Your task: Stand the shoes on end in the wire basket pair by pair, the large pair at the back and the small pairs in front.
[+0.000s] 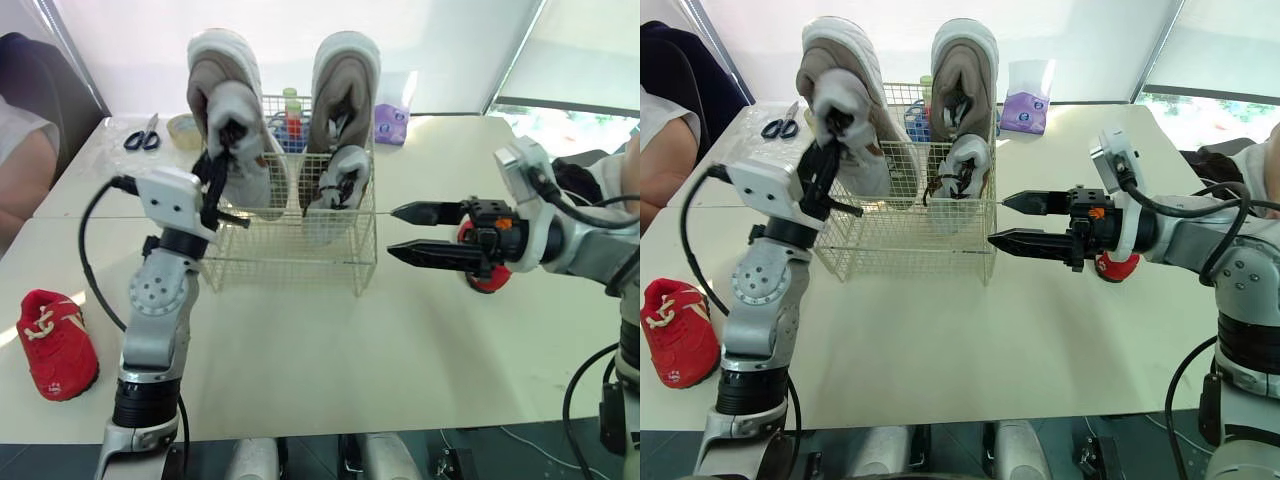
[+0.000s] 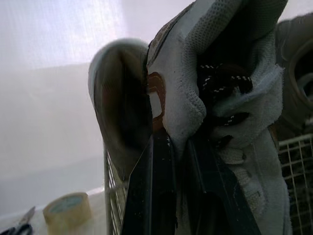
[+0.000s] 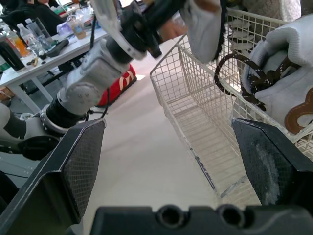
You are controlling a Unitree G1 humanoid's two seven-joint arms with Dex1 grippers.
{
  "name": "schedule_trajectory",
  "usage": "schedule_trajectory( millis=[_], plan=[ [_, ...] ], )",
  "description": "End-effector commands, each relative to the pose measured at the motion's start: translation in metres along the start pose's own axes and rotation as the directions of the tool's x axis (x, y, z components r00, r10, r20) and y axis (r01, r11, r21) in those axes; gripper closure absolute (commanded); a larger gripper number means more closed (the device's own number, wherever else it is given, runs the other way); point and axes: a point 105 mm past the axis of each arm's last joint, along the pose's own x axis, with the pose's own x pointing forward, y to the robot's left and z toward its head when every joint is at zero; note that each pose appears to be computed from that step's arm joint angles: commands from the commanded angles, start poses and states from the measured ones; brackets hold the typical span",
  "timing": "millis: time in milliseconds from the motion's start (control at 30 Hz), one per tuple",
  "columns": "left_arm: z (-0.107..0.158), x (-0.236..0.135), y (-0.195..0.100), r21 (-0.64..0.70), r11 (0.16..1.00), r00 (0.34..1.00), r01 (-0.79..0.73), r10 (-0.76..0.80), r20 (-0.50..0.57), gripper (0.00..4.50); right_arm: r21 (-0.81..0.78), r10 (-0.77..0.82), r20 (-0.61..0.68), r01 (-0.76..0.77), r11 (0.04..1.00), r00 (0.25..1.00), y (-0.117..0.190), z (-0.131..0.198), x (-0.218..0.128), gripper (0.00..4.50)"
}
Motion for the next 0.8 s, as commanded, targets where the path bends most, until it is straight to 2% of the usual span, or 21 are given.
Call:
schedule_trajectory(
  millis=[33,233,367,500,633,800],
  plan=[
    [-0.007,-0.003,-0.004,-0.002,1.000,1.000,0.011,-0.011,-0.020,4.46,-0.044,-0.003,0.048,0.005,0.999,0.999,0.004,0.010,-0.002,0.00],
    [-0.008,-0.007,-0.004,-0.029,1.000,1.000,0.000,-0.001,-0.028,4.46,-0.044,-0.002,0.059,0.004,0.999,0.998,0.001,0.008,0.001,0.00],
    [-0.001,-0.011,0.000,-0.049,0.999,1.000,-0.021,0.020,-0.021,2.93,-0.045,0.010,0.063,-0.007,0.999,0.998,0.000,0.006,0.005,0.00],
    [0.011,-0.019,0.009,-0.100,0.994,0.998,-0.053,0.049,-0.037,0.86,-0.044,0.021,0.053,-0.019,0.999,0.998,0.001,0.003,0.007,0.00],
    [0.030,-0.031,0.011,-0.130,0.991,0.998,-0.025,0.017,-0.063,0.86,-0.037,0.033,0.039,-0.031,0.999,0.999,0.000,-0.001,0.008,0.00],
    [0.042,-0.054,0.009,-0.168,0.985,0.986,0.042,-0.068,-0.153,0.86,-0.034,0.032,0.017,-0.032,0.999,0.999,-0.005,-0.005,0.007,0.00]
  ],
)
